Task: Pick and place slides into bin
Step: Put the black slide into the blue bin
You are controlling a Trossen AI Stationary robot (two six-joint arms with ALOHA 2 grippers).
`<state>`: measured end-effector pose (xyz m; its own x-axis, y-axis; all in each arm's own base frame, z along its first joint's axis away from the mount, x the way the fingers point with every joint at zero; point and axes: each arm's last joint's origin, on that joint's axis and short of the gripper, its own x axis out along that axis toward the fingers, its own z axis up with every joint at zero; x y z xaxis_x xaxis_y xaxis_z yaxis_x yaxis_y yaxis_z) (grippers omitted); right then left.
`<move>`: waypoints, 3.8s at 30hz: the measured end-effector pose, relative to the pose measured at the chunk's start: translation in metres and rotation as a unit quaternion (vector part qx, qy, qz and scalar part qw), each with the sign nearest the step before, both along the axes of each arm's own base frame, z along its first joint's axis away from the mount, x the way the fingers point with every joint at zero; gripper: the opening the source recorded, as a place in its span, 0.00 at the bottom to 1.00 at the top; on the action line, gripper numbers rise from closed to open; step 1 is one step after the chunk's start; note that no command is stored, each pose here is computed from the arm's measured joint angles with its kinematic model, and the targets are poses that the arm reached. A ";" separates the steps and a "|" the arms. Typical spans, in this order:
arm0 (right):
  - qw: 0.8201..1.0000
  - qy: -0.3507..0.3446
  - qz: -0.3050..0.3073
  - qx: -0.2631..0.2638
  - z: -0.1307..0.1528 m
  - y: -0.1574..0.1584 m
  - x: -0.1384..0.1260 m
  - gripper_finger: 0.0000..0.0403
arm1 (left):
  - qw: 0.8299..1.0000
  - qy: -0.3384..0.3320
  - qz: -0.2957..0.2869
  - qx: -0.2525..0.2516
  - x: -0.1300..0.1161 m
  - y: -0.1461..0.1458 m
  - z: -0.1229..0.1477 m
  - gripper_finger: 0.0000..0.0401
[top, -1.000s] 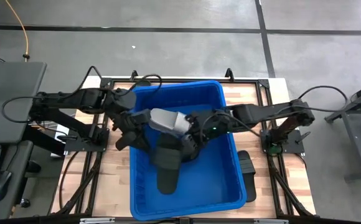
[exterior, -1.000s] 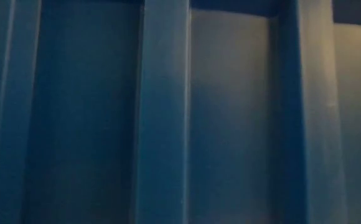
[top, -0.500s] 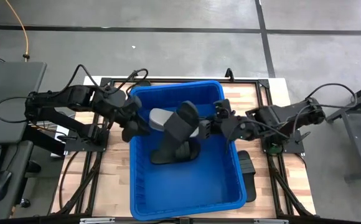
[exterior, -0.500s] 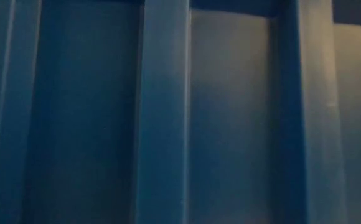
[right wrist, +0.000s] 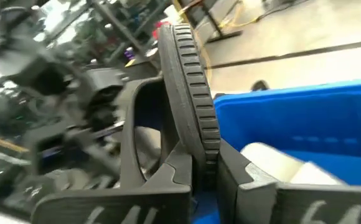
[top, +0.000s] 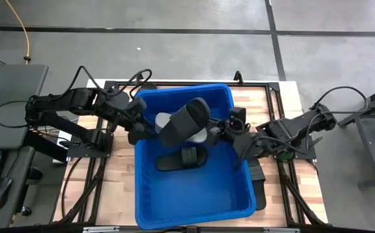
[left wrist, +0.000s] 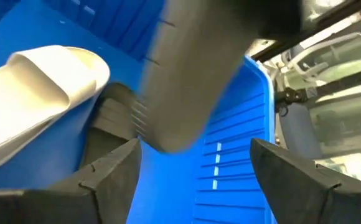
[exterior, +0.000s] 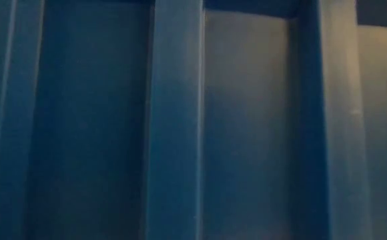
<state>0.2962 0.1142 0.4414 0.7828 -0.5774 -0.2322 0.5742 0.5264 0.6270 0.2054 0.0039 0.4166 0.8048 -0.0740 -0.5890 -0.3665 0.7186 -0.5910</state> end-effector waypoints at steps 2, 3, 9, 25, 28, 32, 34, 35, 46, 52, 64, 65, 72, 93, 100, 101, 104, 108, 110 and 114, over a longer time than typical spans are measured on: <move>1.000 -0.008 0.018 0.000 0.004 0.001 0.001 0.01 | 1.000 0.004 0.006 0.004 0.000 0.000 -0.001 0.70; 1.000 -0.014 0.026 -0.002 0.006 0.002 0.002 0.01 | 1.000 0.005 0.005 0.005 -0.001 0.000 -0.001 0.70; 0.999 -0.021 0.035 -0.014 0.010 0.002 0.004 0.01 | 1.000 0.016 -0.017 0.009 0.004 0.000 -0.013 0.71; 0.999 -0.023 0.030 0.013 0.001 0.001 0.007 0.01 | 0.993 -0.110 -0.043 -0.023 0.016 -0.004 -0.031 0.53; 0.999 -0.023 0.025 0.017 0.001 -0.001 0.007 0.01 | 0.993 -0.109 -0.045 -0.019 0.017 -0.004 -0.032 0.37; 1.000 -0.017 0.022 0.012 0.000 -0.006 0.009 0.01 | 0.992 -0.106 -0.057 -0.025 0.019 -0.004 -0.033 0.11; 1.000 -0.008 0.024 0.007 -0.001 -0.009 0.010 0.01 | 0.993 -0.101 -0.055 -0.027 0.019 -0.004 -0.034 0.11; 1.000 -0.004 0.025 0.005 -0.001 -0.009 0.010 0.01 | 0.993 -0.101 -0.055 -0.028 0.019 -0.004 -0.034 0.11; 0.994 0.099 0.014 0.040 -0.016 -0.021 -0.018 0.35 | 0.992 -0.014 -0.112 -0.059 0.007 -0.009 -0.047 0.11; 0.979 0.184 0.013 0.087 -0.028 -0.023 -0.042 0.47 | 0.988 0.023 -0.123 -0.085 0.009 -0.014 -0.055 0.11; 0.977 0.202 0.010 0.075 -0.012 -0.038 -0.085 0.51 | 0.945 0.108 -0.189 -0.244 0.065 -0.033 -0.094 0.11; 0.977 0.200 0.013 0.069 -0.009 -0.039 -0.088 0.51 | 0.943 0.111 -0.187 -0.252 0.069 -0.033 -0.096 0.11; 0.978 0.204 0.035 0.035 0.001 -0.047 -0.105 0.51 | 0.932 0.130 -0.158 -0.299 0.097 -0.034 -0.116 0.11; 0.961 0.263 0.081 -0.003 0.001 -0.051 -0.115 0.51 | 0.873 0.288 -0.132 -0.371 0.139 -0.043 -0.203 0.11; 0.955 0.284 0.080 -0.009 -0.001 -0.052 -0.118 0.51 | 0.870 0.293 -0.119 -0.378 0.149 -0.044 -0.219 0.11; 0.955 0.286 0.080 -0.011 -0.001 -0.052 -0.118 0.51 | 0.865 0.305 -0.112 -0.383 0.149 -0.044 -0.223 0.11; 0.953 0.291 0.078 -0.014 -0.002 -0.053 -0.119 0.51 | 0.854 0.332 -0.103 -0.386 0.151 -0.047 -0.238 0.11; 0.954 0.290 0.074 -0.017 -0.001 -0.053 -0.119 0.51 | 0.852 0.339 -0.096 -0.388 0.154 -0.047 -0.247 0.11; 0.953 0.292 0.075 -0.019 -0.001 -0.053 -0.119 0.51 | 0.852 0.332 -0.093 -0.393 0.158 -0.047 -0.249 0.11; 0.952 0.296 0.074 -0.025 -0.002 -0.053 -0.120 0.51 | 0.851 0.335 -0.081 -0.396 0.159 -0.047 -0.250 0.17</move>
<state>0.1766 0.0608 0.4397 0.5973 -0.4921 -0.6333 0.7362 0.6497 0.1895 0.3645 -0.0428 0.1662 0.2500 -0.7394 -0.6252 -0.7453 0.2652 -0.6117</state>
